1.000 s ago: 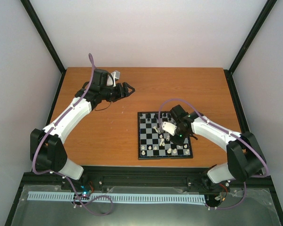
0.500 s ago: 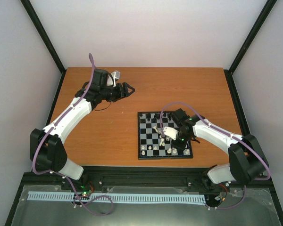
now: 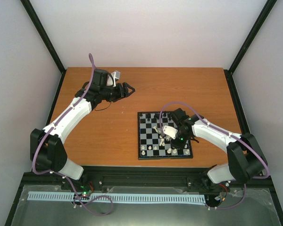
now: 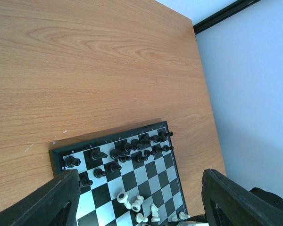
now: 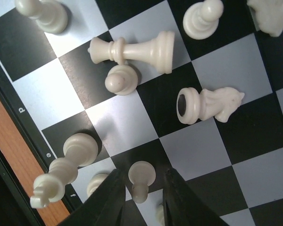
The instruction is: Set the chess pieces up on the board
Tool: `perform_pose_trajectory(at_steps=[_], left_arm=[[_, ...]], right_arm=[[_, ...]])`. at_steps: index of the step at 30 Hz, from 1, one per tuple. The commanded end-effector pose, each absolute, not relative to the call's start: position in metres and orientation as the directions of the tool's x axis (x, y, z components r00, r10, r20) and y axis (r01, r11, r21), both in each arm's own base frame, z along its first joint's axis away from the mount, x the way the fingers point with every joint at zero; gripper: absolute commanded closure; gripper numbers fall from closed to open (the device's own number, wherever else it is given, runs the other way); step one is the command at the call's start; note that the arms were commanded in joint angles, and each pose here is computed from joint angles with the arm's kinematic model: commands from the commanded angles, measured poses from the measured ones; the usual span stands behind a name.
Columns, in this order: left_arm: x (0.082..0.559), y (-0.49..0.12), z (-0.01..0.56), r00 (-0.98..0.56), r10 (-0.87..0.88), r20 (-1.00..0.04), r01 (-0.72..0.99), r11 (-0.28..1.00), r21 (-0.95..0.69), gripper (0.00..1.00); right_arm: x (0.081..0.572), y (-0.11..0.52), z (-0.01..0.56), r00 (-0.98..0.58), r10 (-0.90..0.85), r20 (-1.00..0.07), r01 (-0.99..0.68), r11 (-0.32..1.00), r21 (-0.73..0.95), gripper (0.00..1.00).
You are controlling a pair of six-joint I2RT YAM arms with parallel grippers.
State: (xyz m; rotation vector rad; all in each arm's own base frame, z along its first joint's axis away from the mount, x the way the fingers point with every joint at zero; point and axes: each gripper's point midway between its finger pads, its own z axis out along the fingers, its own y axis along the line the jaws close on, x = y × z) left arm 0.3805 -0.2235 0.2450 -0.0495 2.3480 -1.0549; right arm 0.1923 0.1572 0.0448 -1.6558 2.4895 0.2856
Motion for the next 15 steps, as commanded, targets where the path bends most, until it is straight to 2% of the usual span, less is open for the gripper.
perform_pose_trajectory(at_steps=[1,6,15], left_arm=[[0.383,-0.226,0.263,-0.826,-0.246,-0.508,0.231,0.673,-0.703,0.27],[0.382,-0.226,0.263,-0.826,-0.246,-0.507,0.232,0.672,-0.703,0.27],[0.381,-0.225,0.267,-0.823,-0.245,-0.513,0.238,0.672,-0.701,0.27]], right_arm=[[0.195,0.161,0.053,-0.380,-0.892,-0.245,-0.924,0.376,0.065,0.74],[0.203,0.172,0.080,-0.377,-0.874,-0.307,-0.925,0.374,0.070,0.67],[0.225,0.188,0.077,-0.430,-0.846,-0.314,-0.902,0.417,0.111,0.67]])
